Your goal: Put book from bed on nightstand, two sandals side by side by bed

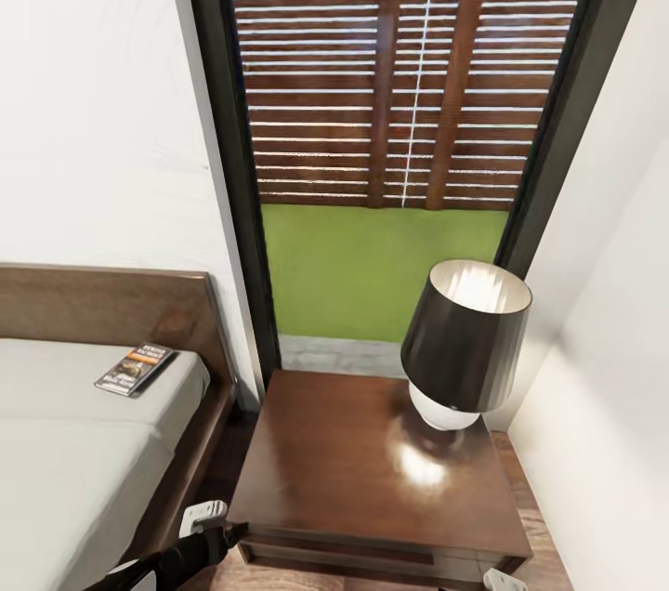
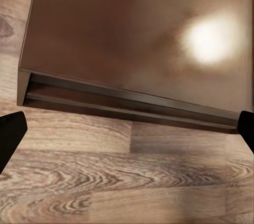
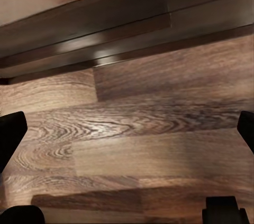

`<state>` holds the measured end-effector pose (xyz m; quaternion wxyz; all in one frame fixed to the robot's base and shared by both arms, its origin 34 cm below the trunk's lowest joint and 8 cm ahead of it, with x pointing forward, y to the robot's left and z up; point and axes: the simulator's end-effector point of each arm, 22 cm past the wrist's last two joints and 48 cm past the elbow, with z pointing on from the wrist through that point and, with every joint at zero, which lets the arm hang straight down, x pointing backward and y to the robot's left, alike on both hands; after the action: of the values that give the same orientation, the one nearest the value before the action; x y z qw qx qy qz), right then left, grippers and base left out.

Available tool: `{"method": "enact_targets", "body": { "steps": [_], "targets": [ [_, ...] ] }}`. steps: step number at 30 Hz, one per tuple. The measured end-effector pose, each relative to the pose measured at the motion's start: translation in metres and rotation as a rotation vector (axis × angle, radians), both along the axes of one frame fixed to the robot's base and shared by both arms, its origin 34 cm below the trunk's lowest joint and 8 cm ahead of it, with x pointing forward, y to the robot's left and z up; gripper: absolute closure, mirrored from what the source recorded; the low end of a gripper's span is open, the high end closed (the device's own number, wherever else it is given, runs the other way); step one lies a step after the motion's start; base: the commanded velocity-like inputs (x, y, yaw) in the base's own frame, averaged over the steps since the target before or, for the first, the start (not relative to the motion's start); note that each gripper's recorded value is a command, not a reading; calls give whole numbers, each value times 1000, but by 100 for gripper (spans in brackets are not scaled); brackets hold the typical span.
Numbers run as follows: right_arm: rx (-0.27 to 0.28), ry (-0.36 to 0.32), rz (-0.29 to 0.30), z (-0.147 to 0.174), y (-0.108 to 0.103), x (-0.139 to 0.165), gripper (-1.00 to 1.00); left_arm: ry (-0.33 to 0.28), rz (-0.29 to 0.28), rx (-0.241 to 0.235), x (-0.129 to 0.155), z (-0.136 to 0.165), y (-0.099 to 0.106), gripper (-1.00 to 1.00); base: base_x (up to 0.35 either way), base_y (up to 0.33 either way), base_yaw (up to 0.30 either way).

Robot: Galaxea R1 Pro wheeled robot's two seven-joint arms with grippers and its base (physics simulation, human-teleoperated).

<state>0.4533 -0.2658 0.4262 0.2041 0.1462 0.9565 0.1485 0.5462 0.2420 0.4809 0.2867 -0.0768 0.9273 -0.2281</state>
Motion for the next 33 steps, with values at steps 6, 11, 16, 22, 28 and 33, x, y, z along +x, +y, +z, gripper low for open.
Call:
{"method": "enact_targets", "body": {
  "steps": [6, 11, 16, 22, 28, 33],
  "targets": [
    [0, 0, 0, 11, 0, 1, -100, 0, 0, 0, 1, 11, 0, -100, 0, 0, 0],
    [0, 0, 0, 20, 0, 2, -100, 0, 0, 0, 2, 20, 0, -100, 0, 0, 0],
    [0, 1, 0, 29, 0, 2, -100, 1, 0, 0, 2, 29, 0, -100, 0, 0, 0],
    [0, 1, 0, 40, 0, 3, -100, 1, 0, 0, 3, 40, 0, -100, 0, 0, 0],
    [0, 1, 0, 50, 0, 4, -100, 2, 0, 0, 4, 50, 0, -100, 0, 0, 0],
    [0, 2, 0, 59, 0, 4, -100, 1, 1, 0, 4, 59, 0, -100, 0, 0, 0]
  ]
}}
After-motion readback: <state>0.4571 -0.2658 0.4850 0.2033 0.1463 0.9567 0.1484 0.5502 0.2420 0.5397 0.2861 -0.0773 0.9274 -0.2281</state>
